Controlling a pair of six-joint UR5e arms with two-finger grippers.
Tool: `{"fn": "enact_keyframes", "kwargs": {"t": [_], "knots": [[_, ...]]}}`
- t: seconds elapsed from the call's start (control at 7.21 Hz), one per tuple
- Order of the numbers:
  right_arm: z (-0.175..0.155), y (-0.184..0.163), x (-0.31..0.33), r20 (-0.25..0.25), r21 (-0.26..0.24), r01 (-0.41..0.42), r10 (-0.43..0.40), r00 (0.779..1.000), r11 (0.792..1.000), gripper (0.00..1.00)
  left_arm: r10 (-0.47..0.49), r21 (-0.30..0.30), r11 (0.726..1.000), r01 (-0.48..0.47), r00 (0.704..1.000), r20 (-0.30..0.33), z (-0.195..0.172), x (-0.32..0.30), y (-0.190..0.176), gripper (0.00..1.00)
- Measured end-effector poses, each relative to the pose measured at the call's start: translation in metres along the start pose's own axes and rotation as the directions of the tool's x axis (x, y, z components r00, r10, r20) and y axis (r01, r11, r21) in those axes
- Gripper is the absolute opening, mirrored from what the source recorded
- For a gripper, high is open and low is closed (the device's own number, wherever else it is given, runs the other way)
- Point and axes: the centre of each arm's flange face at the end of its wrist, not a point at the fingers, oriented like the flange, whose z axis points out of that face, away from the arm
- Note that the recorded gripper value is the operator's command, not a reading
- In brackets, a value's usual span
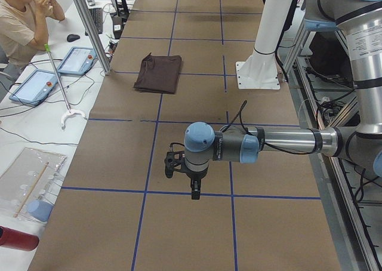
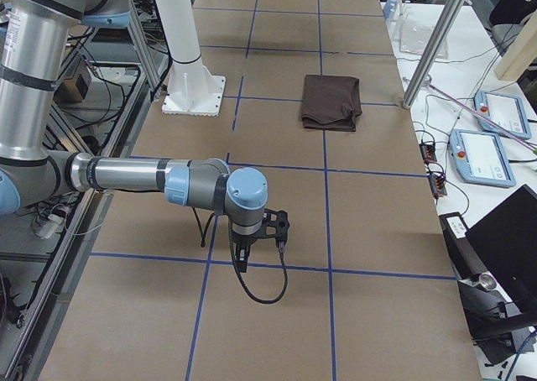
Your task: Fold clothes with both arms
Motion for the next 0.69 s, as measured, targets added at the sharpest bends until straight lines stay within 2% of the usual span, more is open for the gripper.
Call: {"fn": "enact_keyframes", "kwargs": {"t": [0.69], "knots": [[-0.0009, -0.003, -0.0009, 0.0, 0.003, 0.003, -0.003, 1.0, 1.0, 1.0, 0.028, 0.029, 0.999, -0.029, 1.0, 0.009, -0.0132, 0.0144, -0.0074, 1.0]]}}
